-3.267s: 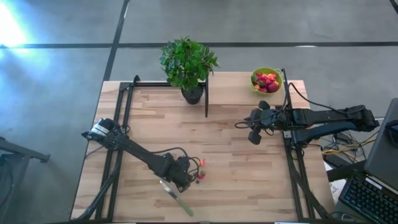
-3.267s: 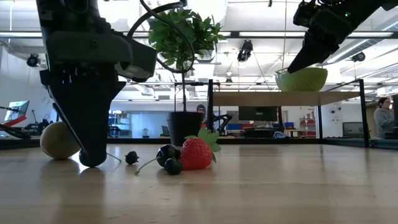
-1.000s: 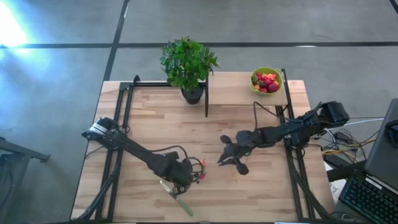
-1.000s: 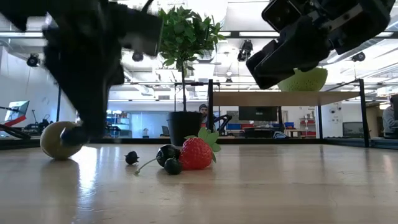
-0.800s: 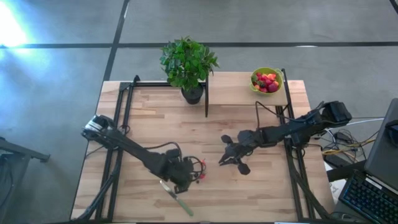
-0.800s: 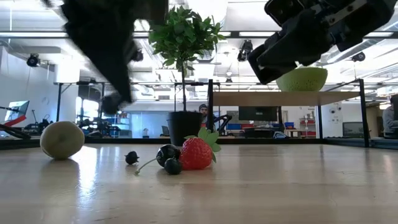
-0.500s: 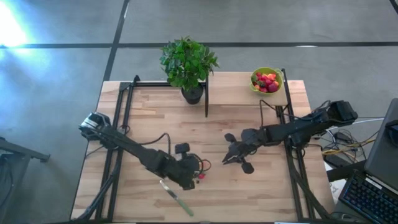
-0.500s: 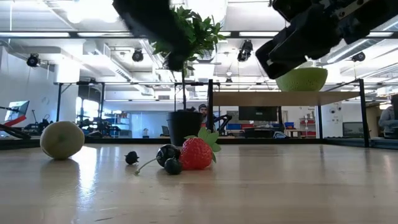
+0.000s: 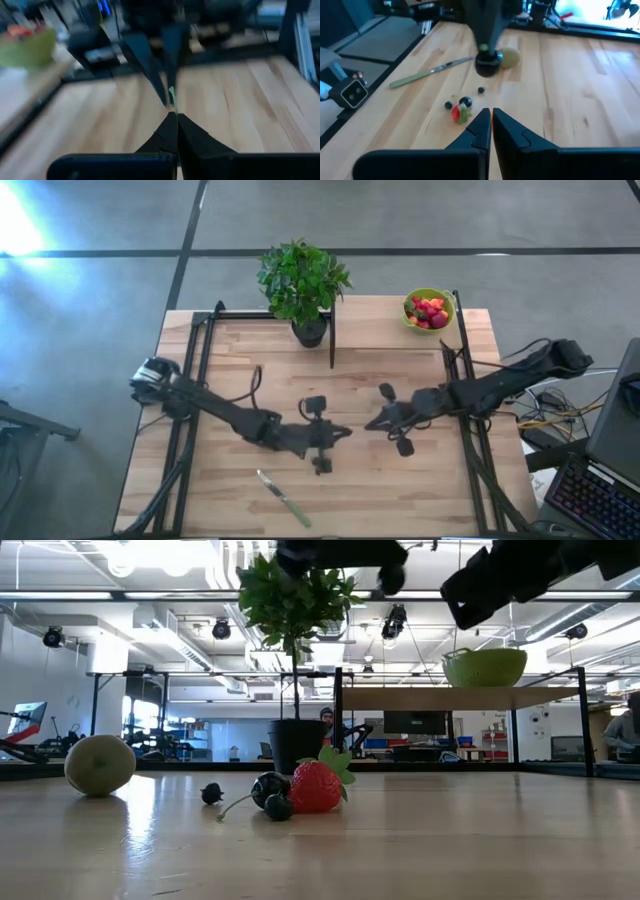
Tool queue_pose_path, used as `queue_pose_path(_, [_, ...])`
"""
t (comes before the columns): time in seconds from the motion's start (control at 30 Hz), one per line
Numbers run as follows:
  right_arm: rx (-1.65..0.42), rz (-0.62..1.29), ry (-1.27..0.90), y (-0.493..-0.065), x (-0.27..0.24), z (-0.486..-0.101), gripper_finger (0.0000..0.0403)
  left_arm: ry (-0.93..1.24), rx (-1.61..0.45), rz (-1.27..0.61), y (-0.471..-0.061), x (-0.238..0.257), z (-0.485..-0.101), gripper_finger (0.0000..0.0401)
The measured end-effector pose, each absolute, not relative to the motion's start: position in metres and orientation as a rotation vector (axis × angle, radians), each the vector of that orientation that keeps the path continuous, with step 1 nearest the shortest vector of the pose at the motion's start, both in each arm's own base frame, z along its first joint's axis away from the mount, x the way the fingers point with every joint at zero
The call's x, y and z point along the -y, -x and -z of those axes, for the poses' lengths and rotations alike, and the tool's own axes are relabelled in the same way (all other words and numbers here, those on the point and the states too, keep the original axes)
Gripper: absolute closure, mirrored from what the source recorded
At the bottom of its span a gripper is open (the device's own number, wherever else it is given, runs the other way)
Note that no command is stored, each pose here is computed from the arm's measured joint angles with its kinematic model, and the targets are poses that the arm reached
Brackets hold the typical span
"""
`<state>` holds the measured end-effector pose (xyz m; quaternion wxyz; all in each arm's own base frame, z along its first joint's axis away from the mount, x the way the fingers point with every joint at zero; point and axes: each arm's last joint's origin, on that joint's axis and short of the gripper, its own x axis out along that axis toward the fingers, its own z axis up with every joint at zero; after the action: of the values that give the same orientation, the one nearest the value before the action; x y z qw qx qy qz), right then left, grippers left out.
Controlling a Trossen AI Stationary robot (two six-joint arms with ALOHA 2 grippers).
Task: Pick & Place Fruit
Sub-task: Put the black cherry into the green strainer bowl on the shelf
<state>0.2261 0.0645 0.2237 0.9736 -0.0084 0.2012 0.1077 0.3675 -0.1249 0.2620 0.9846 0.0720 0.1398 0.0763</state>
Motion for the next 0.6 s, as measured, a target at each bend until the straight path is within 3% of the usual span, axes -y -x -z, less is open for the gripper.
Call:
queue_pose_path(0.3, [-0.346,-0.180,0.021,-0.225,-0.063,-0.232,0.0385,-0.130,-0.233,-0.094,-0.377,0.096,-0.260,0.0401])
queue_pose_path(0.6, [-0.326,-0.070,0.056,-0.229,-0.060,-0.230,0.0326,-0.083,-0.248,-0.061,-0.376,0.095,-0.258,0.0401])
